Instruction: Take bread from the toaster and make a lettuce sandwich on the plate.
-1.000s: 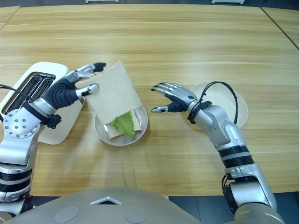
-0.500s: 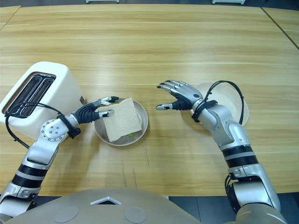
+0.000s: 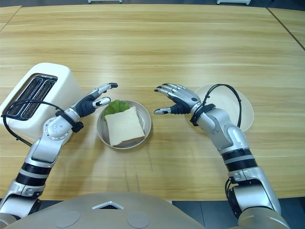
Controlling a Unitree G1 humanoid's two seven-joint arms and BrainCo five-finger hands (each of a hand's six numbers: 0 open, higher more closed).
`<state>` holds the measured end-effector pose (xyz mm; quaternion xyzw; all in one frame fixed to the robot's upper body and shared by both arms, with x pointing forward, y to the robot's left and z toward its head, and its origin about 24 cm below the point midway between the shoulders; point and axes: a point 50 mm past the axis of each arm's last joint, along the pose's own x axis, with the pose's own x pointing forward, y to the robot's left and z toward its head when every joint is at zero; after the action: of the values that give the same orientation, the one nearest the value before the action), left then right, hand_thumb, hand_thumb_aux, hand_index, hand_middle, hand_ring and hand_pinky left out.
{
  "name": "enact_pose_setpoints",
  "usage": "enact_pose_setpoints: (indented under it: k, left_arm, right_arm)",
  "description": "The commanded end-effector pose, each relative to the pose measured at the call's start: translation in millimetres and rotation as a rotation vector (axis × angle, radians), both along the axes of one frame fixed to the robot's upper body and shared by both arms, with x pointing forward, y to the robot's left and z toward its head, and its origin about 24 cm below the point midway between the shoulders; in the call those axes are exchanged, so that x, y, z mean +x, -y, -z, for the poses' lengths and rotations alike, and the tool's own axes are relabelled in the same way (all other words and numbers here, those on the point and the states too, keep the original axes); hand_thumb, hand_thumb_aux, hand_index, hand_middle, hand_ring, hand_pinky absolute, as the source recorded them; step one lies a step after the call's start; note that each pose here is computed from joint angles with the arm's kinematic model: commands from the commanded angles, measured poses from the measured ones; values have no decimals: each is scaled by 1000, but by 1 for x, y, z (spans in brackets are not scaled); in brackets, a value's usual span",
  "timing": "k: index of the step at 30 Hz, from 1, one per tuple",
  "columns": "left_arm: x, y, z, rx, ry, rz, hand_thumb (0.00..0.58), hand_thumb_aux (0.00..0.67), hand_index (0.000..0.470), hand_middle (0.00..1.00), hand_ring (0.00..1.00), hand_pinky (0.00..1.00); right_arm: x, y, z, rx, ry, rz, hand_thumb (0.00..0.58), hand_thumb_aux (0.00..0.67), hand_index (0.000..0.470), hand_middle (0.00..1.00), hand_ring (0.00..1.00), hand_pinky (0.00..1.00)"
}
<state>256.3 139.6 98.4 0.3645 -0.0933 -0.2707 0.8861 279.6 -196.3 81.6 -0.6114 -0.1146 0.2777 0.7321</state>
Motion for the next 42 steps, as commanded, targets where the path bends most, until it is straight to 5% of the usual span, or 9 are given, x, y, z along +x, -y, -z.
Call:
enact_pose_setpoints:
  k: [1,5,7,10,11,12,15,30,42]
  left_arm:
    - [2,-1,-29,-116,171,-52,0,0,0,0,0,0]
    - [-30,14,-58,-293,247,151,0,0,0,0,0,0]
    - [-60,21,-57,-347,169,357,458,363,254,0,0,0]
    - [-88,10,-54,-387,69,471,570,581,407,745,745,745]
    - [-94,5,-51,-383,27,492,580,670,470,1000,1000,1000]
    - [-100,1,-47,-375,-19,521,580,670,470,1000,1000,1000]
    - [-114,-8,-31,-323,-143,576,580,670,470,1000,1000,1000]
    - [-120,-43,70,-9,-609,422,580,670,470,1000,1000,1000]
    - [-84,-14,114,68,-575,284,580,670,470,1000,1000,1000]
  right_arm:
    - [2,-3,0,-3,3,-11,0,0,0,0,0,0]
    - [-4,-9,-4,55,-13,-57,0,0,0,0,0,0]
    - [-11,-14,-11,126,-28,-113,0,0,0,0,0,0]
    - [-22,-21,-20,199,-63,-189,443,344,241,0,0,0]
    - [-26,-22,-22,217,-80,-210,516,447,313,71,71,71]
    - [-30,-24,-24,239,-102,-232,576,617,433,353,353,353]
    - [-39,-26,-23,271,-175,-292,580,670,470,1000,1000,1000]
    - [-99,-32,28,163,-704,-479,580,670,470,1000,1000,1000]
    - [-84,-61,72,78,-643,-389,580,670,470,1000,1000,1000]
